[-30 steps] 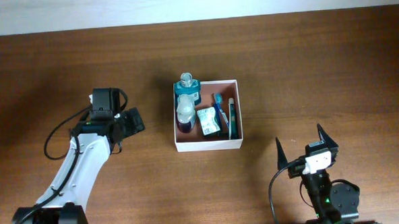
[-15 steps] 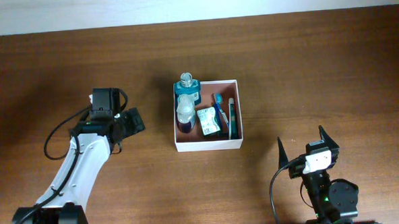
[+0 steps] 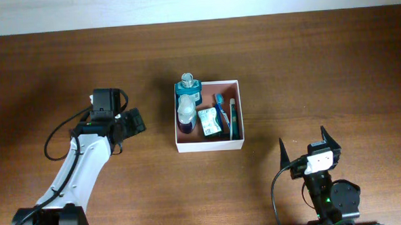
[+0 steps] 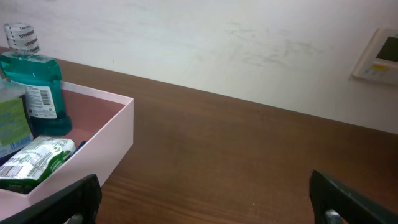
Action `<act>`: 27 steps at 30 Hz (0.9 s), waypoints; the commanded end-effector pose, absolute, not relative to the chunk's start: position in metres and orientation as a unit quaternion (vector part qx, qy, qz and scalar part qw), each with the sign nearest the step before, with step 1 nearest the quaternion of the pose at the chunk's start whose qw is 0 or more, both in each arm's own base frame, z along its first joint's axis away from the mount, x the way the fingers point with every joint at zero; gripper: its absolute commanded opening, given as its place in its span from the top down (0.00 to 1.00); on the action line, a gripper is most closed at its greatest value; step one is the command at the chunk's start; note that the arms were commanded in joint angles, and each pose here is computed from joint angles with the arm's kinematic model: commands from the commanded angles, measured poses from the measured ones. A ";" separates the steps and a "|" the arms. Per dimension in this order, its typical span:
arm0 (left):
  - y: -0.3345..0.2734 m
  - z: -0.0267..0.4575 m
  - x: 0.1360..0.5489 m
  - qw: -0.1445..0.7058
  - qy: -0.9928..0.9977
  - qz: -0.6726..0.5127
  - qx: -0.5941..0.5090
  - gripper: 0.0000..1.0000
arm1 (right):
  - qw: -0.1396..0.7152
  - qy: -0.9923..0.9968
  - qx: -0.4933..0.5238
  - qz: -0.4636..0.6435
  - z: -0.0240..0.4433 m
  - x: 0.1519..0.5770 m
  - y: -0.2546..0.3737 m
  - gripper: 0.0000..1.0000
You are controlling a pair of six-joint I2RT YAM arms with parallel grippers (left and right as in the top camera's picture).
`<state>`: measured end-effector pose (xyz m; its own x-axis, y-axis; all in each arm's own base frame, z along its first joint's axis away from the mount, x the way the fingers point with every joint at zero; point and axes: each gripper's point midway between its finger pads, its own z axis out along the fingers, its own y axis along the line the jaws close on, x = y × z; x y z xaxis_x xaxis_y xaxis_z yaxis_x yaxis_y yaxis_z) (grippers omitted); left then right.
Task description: Pack container
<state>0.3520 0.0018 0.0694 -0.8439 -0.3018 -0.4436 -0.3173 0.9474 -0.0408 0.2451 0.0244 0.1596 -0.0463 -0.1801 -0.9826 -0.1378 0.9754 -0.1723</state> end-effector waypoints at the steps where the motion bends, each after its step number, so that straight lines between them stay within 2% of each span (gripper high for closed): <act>1: 0.004 0.065 0.350 0.223 0.962 0.023 -0.158 0.01 | 0.682 0.724 -0.102 -0.023 0.158 0.245 0.020 0.02; 9: 0.004 0.068 0.350 0.226 0.961 0.022 -0.158 0.01 | 0.682 0.724 -0.102 -0.023 0.158 0.245 0.020 0.02; 13: -0.003 0.097 0.353 0.268 0.952 0.010 -0.151 0.01 | 0.682 0.724 -0.102 -0.023 0.158 0.245 0.020 0.02; 21: -0.031 0.210 0.338 0.423 0.897 -0.046 -0.116 0.01 | 0.682 0.724 -0.102 -0.023 0.158 0.245 0.020 0.02; 27: -0.026 0.306 0.291 0.556 0.818 -0.090 -0.114 0.01 | 0.682 0.724 -0.102 -0.023 0.158 0.245 0.020 0.02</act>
<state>0.3114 -0.0296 0.2735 -0.4544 -0.2795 -0.8458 -0.1181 0.9600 -0.2538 0.2451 0.0241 0.1595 -0.0470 -0.1797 -0.9826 -0.1367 0.9756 -0.1719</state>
